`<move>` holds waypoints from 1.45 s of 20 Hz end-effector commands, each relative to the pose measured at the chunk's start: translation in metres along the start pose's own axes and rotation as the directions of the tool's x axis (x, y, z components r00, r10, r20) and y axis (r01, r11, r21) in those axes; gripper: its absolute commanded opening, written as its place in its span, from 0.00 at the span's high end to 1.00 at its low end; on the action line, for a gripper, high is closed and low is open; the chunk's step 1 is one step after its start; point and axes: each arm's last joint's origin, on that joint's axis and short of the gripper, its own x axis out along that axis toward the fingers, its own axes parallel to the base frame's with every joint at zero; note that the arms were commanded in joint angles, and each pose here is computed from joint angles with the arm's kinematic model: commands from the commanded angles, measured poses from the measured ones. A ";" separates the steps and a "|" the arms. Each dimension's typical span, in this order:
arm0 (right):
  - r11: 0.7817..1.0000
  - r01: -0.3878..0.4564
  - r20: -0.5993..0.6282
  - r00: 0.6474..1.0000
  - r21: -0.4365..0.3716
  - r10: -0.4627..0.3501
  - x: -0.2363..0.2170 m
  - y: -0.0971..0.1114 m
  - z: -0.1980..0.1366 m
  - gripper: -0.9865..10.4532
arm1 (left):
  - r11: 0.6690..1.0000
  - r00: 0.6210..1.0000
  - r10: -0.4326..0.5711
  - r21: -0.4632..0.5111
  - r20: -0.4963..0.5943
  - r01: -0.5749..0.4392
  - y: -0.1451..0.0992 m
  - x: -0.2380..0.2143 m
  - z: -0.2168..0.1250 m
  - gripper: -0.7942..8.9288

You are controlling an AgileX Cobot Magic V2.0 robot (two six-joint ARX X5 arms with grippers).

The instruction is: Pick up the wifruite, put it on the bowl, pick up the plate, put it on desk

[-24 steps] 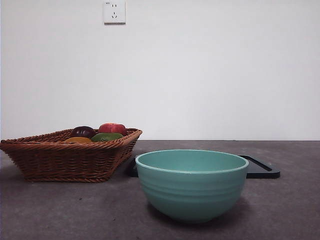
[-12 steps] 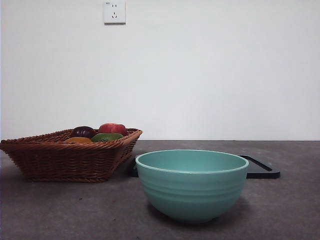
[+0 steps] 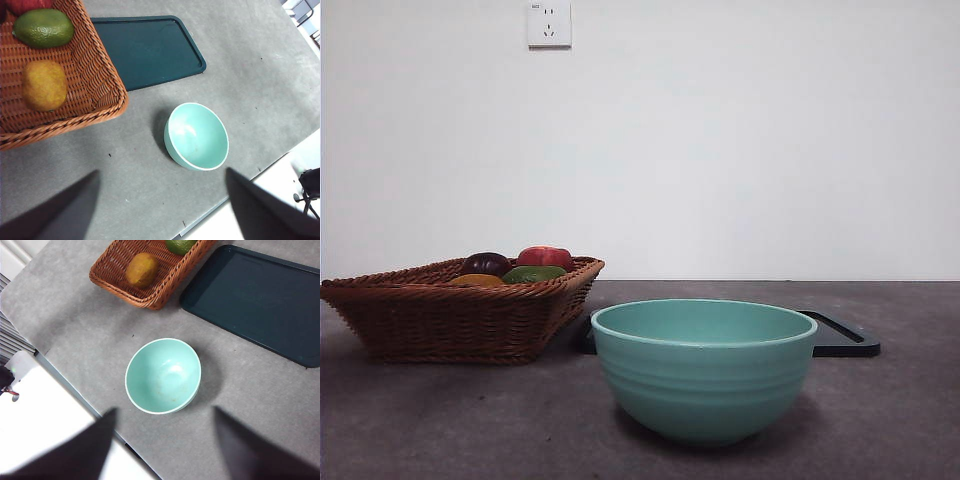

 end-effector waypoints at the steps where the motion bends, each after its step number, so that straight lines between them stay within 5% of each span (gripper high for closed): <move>1: 1.000 -0.006 0.012 1.000 -0.014 0.007 -0.002 0.002 0.004 0.57 | 1.000 1.000 -0.007 0.025 0.015 0.007 -0.003 -0.002 0.005 0.47; 10: 1.000 -0.007 0.012 1.000 -0.007 0.007 -0.002 0.002 0.004 0.57 | 1.000 1.000 0.003 0.009 0.014 -0.004 0.002 0.008 0.017 0.47; 16: 1.000 -0.007 0.012 1.000 -0.008 0.007 -0.002 0.002 0.004 0.57 | 0.994 0.994 0.109 0.004 -0.008 -0.109 0.007 0.024 0.054 0.47; 29: 1.000 -0.006 0.012 1.000 -0.008 0.006 -0.002 0.002 0.004 0.57 | 0.944 0.922 0.329 0.081 -0.203 -0.319 0.043 0.139 0.107 0.47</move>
